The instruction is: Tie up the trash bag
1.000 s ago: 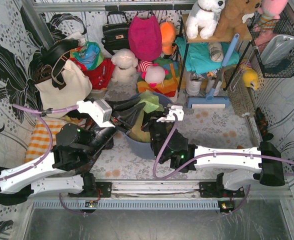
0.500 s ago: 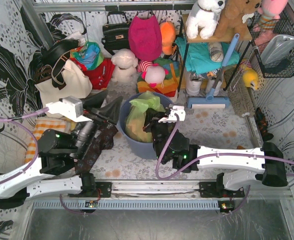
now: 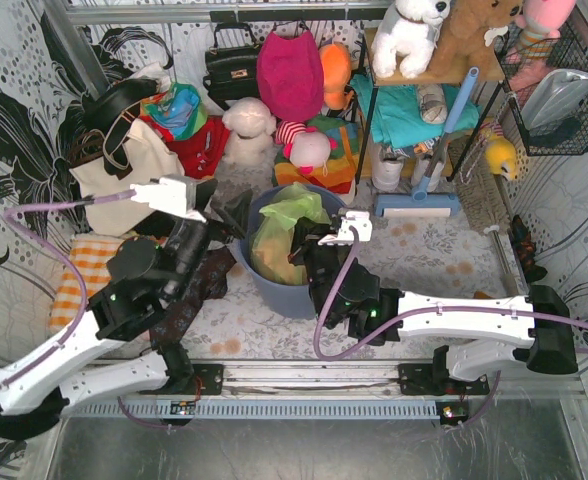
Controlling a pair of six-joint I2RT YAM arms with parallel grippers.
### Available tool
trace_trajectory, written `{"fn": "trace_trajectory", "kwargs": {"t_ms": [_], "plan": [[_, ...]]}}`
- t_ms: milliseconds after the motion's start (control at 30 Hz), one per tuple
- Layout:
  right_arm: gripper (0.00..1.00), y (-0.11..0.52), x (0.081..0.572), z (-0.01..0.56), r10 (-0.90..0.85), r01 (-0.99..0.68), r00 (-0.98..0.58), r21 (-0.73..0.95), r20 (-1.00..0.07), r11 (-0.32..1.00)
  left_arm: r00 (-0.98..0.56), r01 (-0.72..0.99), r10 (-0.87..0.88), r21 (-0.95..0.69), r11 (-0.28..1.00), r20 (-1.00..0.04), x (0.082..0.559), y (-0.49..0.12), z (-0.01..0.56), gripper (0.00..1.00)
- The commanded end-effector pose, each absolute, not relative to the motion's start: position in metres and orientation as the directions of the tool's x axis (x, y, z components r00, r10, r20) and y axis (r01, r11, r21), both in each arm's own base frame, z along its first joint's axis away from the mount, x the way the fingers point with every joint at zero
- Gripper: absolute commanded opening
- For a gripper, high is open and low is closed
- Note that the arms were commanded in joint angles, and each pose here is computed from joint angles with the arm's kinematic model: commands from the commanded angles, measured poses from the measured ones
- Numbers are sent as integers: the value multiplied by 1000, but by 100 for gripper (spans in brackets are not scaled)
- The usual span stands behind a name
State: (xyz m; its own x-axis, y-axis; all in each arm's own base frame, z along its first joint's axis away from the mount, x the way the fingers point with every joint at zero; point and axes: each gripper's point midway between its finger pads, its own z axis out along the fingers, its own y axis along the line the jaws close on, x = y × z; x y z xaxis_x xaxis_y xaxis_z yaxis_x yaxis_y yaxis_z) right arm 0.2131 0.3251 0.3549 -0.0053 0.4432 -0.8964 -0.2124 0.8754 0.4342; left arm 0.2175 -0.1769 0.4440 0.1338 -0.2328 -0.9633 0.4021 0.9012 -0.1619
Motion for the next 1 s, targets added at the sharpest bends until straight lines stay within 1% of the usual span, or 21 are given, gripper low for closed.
{"fn": "trace_trajectory", "kwargs": {"t_ms": [0, 100, 267, 333, 500, 600, 733, 800, 967], "plan": [[0, 315, 214, 374, 500, -205, 2, 489, -866, 848, -6, 479, -238, -211, 852, -971, 242, -191, 413, 75], [0, 314, 214, 376, 501, -206, 2, 490, -865, 847, -82, 544, -244, -249, 801, -966, 256, -197, 390, 75], [0, 313, 213, 378, 501, -209, 2, 490, -865, 846, -163, 686, -245, -288, 668, -956, 254, -214, 371, 75], [0, 313, 213, 378, 503, -210, 0, 492, -864, 845, -177, 731, -250, -297, 614, -952, 247, -220, 370, 73], [0, 313, 213, 374, 500, -209, -8, 491, -866, 846, -198, 814, -252, -302, 497, -947, 227, -229, 368, 74], [0, 313, 213, 372, 498, -207, -10, 489, -867, 847, -218, 838, -229, -302, 453, -949, 222, -235, 363, 76], [0, 313, 212, 371, 501, -209, -15, 493, -865, 845, -234, 857, -207, -302, 417, -950, 220, -241, 356, 76], [0, 313, 212, 370, 502, -208, -16, 494, -865, 844, -238, 870, -198, -299, 391, -951, 219, -245, 355, 70], [0, 313, 213, 370, 503, -210, -16, 495, -864, 843, -249, 891, -170, -295, 345, -953, 217, -253, 355, 39]]}}
